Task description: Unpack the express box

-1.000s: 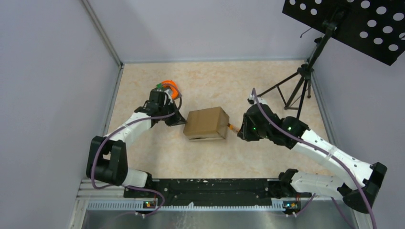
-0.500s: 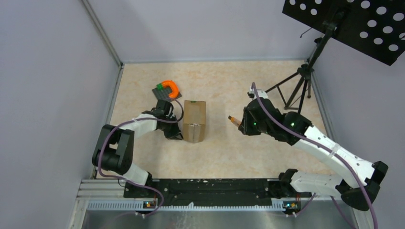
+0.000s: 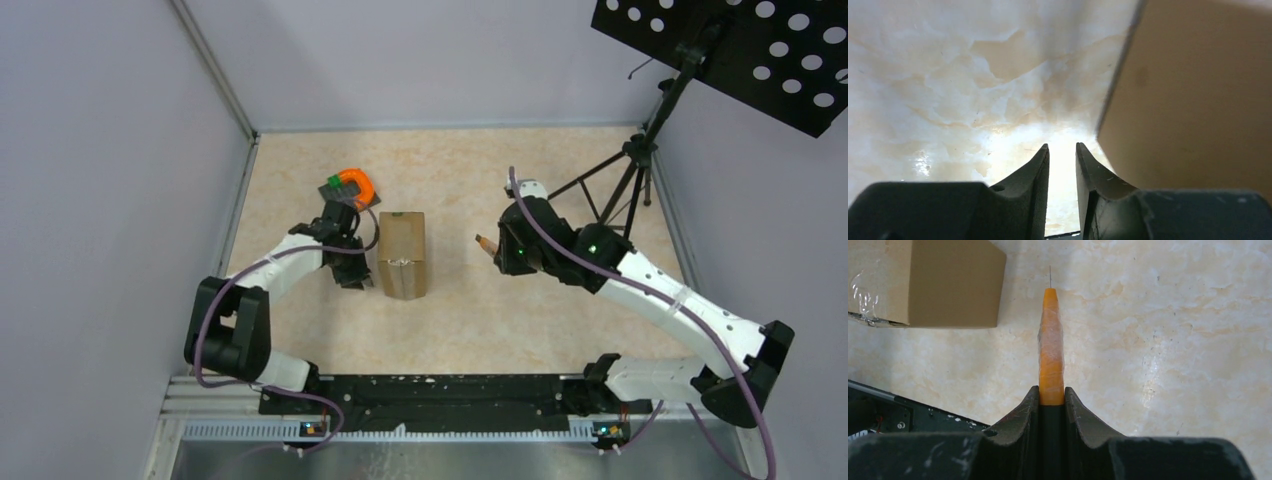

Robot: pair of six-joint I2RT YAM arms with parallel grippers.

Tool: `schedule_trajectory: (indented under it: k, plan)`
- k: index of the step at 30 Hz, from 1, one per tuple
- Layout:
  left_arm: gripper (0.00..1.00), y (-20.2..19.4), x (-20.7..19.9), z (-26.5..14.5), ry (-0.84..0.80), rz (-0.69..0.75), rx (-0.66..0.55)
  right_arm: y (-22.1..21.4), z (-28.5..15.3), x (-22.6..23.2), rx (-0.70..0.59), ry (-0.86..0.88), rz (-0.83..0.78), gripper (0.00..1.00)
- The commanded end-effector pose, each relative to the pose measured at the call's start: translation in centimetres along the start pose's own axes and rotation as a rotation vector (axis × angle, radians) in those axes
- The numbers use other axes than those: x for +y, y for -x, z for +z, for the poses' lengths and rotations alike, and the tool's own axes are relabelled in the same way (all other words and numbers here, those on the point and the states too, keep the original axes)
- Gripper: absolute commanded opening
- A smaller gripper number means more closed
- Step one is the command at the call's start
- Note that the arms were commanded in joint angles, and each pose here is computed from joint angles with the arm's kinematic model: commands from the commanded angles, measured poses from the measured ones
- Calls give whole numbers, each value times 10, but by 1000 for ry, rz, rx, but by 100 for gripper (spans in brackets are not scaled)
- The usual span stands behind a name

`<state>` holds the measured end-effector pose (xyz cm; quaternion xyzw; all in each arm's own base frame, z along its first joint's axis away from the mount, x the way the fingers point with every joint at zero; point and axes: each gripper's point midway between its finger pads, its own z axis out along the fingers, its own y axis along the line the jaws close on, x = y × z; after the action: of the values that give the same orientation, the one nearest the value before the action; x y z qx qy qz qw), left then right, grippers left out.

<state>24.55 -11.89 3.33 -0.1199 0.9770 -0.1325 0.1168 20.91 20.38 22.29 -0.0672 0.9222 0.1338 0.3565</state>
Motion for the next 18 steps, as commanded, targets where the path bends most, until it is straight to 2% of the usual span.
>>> schedule_trajectory:
  k: [1,11,18]
  plan:
    - [32,45,-16,-41,-10,38,-158,21,6,20,-56,59,-4,0]
    - [48,90,-33,-81,-110,33,-266,26,20,30,-50,63,-30,0]
    - [53,84,-77,-77,-336,52,-178,27,23,39,-46,65,-72,0]
